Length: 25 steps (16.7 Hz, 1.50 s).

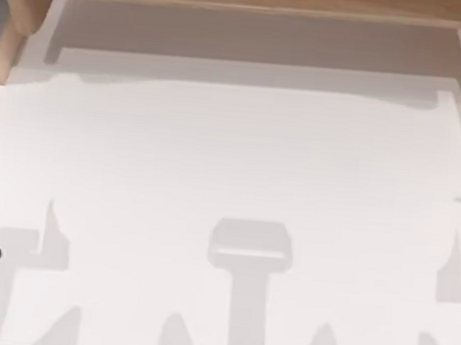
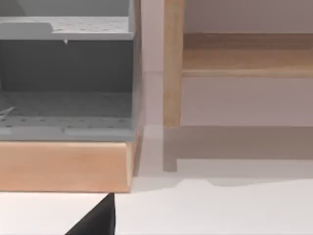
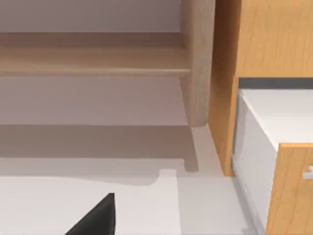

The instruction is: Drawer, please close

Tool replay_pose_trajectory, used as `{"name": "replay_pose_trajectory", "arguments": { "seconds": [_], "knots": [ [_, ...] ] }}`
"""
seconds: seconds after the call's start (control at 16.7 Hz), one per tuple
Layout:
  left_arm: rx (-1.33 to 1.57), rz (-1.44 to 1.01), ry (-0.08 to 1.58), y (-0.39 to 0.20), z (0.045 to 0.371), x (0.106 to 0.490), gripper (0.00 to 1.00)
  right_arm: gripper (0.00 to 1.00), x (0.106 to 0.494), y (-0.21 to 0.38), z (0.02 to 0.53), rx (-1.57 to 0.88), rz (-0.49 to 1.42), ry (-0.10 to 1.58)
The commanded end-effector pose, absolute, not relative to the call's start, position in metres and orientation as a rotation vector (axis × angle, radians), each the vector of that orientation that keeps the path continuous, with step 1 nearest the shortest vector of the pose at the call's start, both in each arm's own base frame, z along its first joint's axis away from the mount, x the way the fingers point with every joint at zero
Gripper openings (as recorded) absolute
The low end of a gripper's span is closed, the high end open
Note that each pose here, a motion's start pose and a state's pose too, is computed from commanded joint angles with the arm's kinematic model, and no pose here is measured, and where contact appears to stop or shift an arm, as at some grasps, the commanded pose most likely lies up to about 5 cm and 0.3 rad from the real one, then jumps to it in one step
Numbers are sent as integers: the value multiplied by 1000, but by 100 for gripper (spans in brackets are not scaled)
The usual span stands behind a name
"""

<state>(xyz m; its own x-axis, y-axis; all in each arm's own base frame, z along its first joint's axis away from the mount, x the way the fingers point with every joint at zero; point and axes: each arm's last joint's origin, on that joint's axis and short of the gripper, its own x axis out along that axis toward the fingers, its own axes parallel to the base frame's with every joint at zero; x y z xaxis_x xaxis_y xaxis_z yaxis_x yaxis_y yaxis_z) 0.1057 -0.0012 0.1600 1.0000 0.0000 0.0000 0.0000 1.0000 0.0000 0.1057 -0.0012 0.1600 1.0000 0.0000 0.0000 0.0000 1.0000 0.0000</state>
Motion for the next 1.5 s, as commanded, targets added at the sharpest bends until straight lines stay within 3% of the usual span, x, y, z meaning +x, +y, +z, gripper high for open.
{"name": "replay_pose_trajectory", "arguments": {
  "seconds": [0.48,1.14,1.5],
  "knots": [
    [0,0,0,-1,160,106,100,100,118,-12,191,-9,-12,-44],
    [0,0,0,-1,160,106,100,100,207,-91,219,1,2,-1],
    [0,0,0,-1,160,106,100,100,223,-118,212,0,0,0]
  ]
}}
